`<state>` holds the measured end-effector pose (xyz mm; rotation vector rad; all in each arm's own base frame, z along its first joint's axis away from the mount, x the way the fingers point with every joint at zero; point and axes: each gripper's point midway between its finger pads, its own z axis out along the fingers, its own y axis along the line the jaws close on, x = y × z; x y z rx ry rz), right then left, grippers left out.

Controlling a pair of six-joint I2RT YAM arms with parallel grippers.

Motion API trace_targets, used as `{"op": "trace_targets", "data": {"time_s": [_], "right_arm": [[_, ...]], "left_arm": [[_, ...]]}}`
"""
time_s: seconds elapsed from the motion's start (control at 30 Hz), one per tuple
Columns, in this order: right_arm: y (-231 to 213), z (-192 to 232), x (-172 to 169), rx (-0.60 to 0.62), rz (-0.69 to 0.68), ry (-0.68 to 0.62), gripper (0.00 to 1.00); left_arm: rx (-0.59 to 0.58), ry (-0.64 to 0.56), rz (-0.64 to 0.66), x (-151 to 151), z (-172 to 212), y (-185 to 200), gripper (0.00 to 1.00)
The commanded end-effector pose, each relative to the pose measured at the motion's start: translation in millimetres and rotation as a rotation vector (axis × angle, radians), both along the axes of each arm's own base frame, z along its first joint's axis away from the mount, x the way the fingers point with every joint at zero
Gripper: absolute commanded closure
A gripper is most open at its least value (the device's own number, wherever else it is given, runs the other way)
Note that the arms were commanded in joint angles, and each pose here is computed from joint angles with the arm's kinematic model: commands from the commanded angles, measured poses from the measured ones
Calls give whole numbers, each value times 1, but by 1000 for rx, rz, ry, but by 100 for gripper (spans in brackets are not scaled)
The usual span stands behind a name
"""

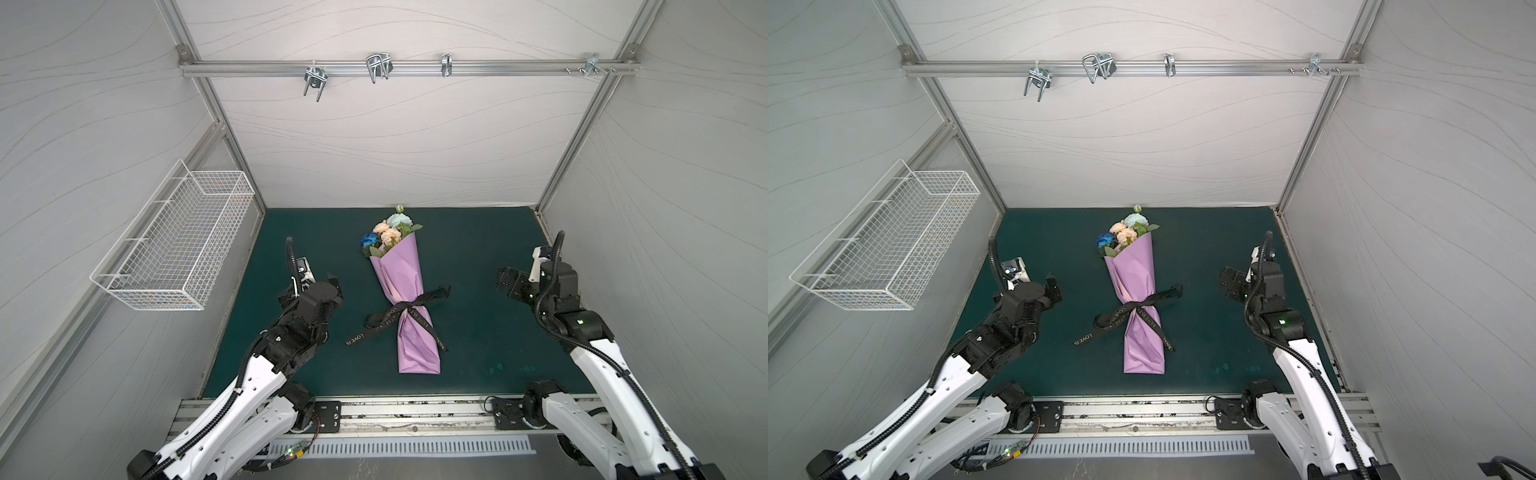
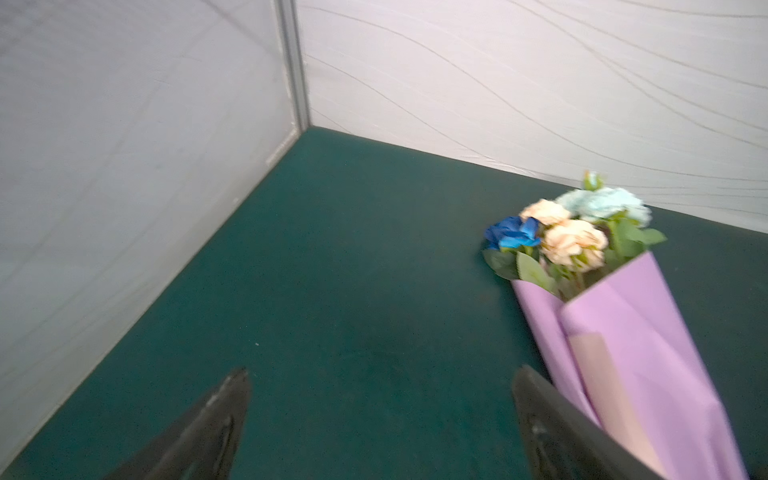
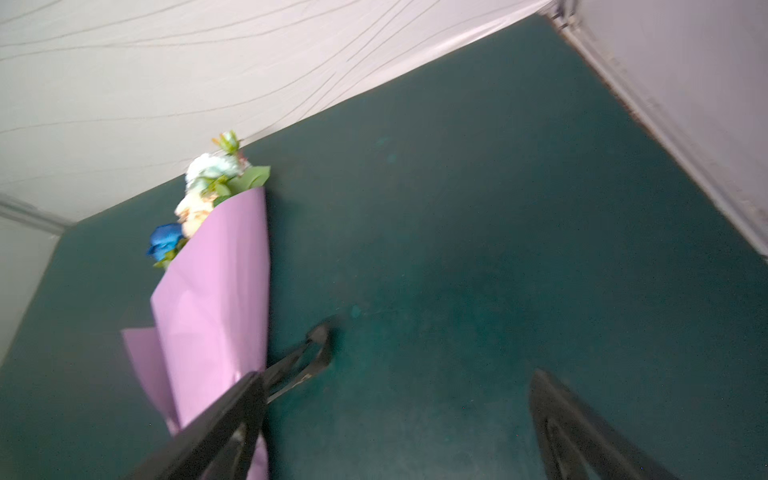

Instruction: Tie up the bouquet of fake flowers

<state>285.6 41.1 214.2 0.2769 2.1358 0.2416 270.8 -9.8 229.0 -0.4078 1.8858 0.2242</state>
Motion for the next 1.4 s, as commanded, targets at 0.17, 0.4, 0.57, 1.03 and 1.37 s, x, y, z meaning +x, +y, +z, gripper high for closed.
{"op": "trace_targets", "data": {"time_s": [0.17, 0.4, 0.57, 1.03, 1.37], "right_arm": [[-43, -15, 10, -232, -153, -78, 1], [-46, -15, 24, -296, -159, -167, 1], [-45, -18, 33, -342, -140, -200, 1], [-42, -49, 47, -402, -100, -185, 1], [-43, -66, 48, -374, -68, -185, 1]], "left_arm": [[54, -137, 134, 39, 1, 34, 1], [59, -31, 71, 56, -54, 47, 1], [98, -90, -6, 57, -58, 45, 1], [94, -109, -253, 74, -98, 17, 1], [122, -128, -328, 94, -103, 5, 1]]}}
